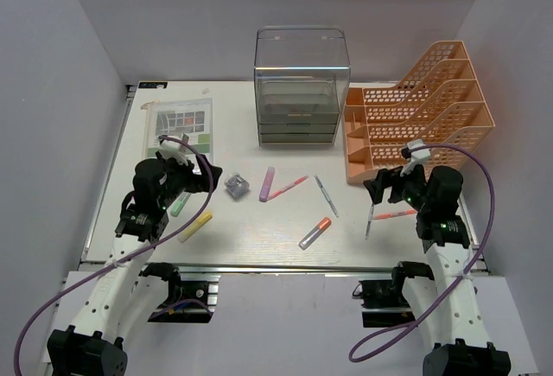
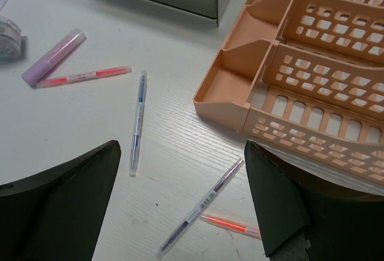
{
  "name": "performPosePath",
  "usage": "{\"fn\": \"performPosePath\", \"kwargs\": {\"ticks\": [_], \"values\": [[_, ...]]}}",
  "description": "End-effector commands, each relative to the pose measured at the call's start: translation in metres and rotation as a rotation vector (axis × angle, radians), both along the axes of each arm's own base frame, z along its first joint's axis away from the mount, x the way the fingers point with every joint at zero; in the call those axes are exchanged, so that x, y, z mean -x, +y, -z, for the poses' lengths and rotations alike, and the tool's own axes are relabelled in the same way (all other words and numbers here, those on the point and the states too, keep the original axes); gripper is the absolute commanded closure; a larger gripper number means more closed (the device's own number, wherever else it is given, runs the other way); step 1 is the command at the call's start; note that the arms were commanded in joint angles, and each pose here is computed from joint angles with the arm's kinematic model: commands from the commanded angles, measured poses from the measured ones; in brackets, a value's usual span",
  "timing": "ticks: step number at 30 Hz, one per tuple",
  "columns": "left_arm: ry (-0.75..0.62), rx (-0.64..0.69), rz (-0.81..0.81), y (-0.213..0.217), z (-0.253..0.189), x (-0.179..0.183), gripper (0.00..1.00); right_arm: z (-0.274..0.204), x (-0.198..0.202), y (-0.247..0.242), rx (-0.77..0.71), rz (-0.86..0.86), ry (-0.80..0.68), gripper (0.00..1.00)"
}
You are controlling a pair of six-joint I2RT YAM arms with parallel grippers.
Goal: Organize the desk
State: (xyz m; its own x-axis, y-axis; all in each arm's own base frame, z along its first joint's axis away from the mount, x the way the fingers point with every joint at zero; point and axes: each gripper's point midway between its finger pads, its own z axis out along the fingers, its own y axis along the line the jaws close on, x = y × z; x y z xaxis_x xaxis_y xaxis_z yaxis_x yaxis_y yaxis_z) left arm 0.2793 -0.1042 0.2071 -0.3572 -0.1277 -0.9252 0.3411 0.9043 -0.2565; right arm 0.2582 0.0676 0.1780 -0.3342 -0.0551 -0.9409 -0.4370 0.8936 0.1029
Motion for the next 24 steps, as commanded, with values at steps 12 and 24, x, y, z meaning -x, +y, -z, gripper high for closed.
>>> {"fn": "performPosePath", "kwargs": {"ticks": [12,24], "values": [[0.023,-0.016,-0.179,0.027,-0.007,-0.012,0.02,-0.027,0.029,0.038,0.138,-0.426,-0.118,0.11],[0.104,-0.001,-0.353,0.051,0.006,-0.023,0.37,-0.039,0.009,0.087,0.068,-0.594,-0.05,0.5]]}}
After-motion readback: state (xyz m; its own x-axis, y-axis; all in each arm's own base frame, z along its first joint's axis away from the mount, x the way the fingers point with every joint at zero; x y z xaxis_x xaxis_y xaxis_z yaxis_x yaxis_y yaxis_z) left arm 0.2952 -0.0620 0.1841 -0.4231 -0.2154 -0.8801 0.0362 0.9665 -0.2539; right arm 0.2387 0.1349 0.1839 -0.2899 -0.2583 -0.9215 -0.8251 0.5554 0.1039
